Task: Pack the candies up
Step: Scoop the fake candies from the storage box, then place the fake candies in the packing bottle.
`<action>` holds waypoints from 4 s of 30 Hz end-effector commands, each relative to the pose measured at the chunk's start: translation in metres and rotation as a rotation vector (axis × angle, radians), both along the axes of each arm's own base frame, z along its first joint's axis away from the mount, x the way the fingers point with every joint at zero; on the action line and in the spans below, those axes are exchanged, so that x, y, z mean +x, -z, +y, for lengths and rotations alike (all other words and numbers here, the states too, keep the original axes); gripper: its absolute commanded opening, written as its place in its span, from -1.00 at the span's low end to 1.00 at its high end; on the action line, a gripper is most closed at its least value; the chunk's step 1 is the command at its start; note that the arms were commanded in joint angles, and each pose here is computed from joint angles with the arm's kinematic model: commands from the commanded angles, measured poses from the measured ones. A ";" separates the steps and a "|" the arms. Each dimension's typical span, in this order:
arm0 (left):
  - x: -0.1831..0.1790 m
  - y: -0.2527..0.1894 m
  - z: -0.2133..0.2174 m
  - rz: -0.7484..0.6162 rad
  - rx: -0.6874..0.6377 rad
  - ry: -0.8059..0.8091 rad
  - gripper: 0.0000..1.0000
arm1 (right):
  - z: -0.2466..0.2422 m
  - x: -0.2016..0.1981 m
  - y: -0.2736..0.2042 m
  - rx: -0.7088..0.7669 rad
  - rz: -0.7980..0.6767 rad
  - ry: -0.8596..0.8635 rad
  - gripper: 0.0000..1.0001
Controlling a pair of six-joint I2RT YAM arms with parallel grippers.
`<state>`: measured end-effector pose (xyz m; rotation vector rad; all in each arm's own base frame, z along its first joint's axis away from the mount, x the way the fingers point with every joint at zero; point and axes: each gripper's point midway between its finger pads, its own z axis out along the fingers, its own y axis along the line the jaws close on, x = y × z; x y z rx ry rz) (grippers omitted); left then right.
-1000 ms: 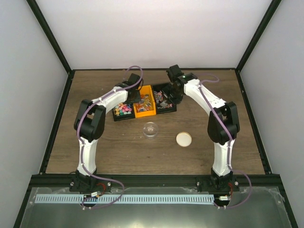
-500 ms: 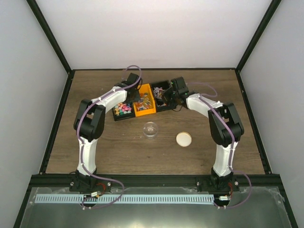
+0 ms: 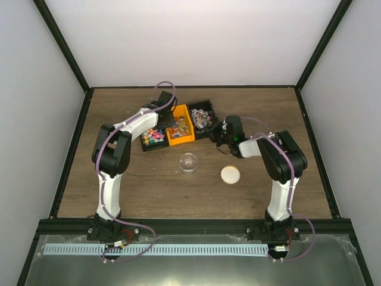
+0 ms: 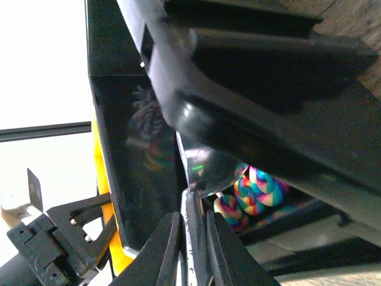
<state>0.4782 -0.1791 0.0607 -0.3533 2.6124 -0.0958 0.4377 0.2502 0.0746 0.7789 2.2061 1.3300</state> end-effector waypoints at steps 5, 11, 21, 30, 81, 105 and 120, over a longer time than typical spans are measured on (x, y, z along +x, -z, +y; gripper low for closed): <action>-0.036 0.055 -0.014 0.230 -0.103 0.026 -0.92 | 0.020 -0.028 -0.023 0.180 -0.064 -0.148 -0.99; -0.033 0.053 -0.011 0.222 -0.104 0.008 -0.92 | 0.014 -0.031 -0.039 0.221 -0.100 -0.136 -0.99; -0.031 0.049 -0.009 0.213 -0.108 0.004 -0.92 | -0.018 -0.036 -0.053 0.235 -0.114 -0.057 -0.99; -0.029 0.045 -0.008 0.201 -0.109 0.000 -0.92 | -0.033 -0.042 -0.067 0.199 -0.127 -0.037 -0.99; -0.027 0.043 -0.007 0.171 -0.111 0.051 -0.18 | -0.043 -0.238 -0.090 -0.068 0.055 -0.460 -0.99; -0.022 0.037 0.000 0.158 -0.078 0.045 -0.15 | -0.038 -0.221 -0.109 -0.314 0.099 -0.531 -0.99; -0.018 0.031 0.003 0.149 -0.057 0.048 -0.15 | -0.025 -0.218 -0.115 -0.558 0.183 -0.549 -0.99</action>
